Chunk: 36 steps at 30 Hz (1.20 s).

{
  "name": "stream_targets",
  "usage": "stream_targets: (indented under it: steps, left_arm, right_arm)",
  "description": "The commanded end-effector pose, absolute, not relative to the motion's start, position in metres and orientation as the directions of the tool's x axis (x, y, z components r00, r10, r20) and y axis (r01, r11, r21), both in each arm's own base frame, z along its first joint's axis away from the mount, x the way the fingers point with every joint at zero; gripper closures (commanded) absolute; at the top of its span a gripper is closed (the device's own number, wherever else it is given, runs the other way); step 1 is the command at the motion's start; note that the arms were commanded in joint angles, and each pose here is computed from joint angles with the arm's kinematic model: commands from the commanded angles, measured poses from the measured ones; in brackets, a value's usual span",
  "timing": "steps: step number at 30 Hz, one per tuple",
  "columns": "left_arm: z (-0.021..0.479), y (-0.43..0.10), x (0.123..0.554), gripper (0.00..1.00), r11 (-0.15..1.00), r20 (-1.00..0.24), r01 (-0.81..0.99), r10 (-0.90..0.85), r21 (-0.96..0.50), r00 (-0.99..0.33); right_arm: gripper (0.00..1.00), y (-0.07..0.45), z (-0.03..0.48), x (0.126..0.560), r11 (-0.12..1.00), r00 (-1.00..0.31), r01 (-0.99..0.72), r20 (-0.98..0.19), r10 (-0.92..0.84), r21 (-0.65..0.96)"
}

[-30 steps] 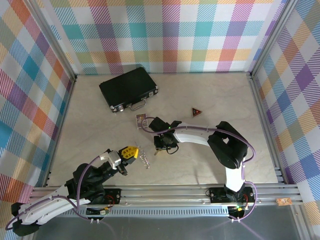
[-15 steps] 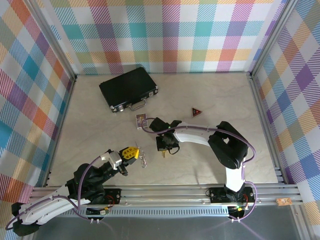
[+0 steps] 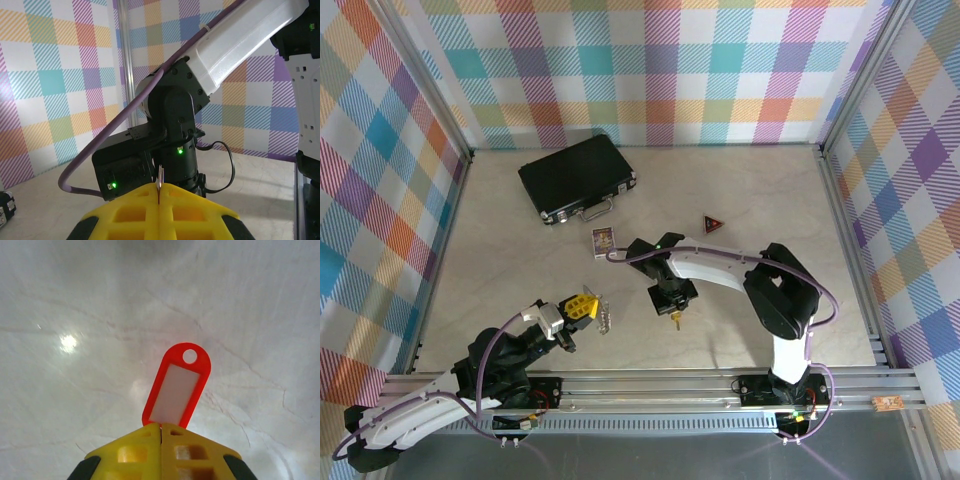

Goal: Put the keys on the keyring

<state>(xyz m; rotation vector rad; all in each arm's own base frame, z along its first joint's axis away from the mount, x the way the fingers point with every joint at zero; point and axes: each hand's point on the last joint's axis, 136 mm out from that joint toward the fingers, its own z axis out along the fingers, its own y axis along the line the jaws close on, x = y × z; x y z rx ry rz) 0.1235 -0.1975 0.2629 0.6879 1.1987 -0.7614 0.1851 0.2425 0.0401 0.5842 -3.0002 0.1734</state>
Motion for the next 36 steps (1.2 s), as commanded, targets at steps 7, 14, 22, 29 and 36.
stream_targets:
  steps: [7, 14, 22, 29, 36]
  left_arm:
    - [0.278, -0.194, 0.118, 1.0, 0.556, -0.95, 0.83, -0.238, 0.036, 0.201]
    - [0.277, -0.196, 0.118, 1.0, 0.554, -0.949, 0.832, -0.242, 0.036, 0.202]
    - [0.278, -0.196, 0.117, 1.0, 0.549, -0.949, 0.835, -0.241, 0.038, 0.202]
    - [0.276, -0.198, 0.117, 1.0, 0.545, -0.95, 0.838, -0.241, 0.037, 0.199]
    - [0.276, -0.199, 0.116, 1.0, 0.538, -0.949, 0.842, -0.246, 0.036, 0.197]
  right_arm:
    - [0.99, 0.23, 0.029, 0.154, 0.905, -0.864, -0.423, 0.323, -0.387, -0.045]
    - [0.91, 0.222, 0.023, 0.156, 0.911, -0.87, -0.41, 0.319, -0.377, -0.043]
    - [0.82, 0.226, 0.035, 0.163, 0.912, -0.883, -0.408, 0.267, -0.386, -0.032]
    - [0.67, 0.22, 0.048, 0.153, 0.945, -0.922, -0.327, 0.227, -0.315, -0.02]
    - [0.68, 0.225, 0.036, 0.15, 0.968, -0.952, -0.249, 0.184, -0.245, 0.002]
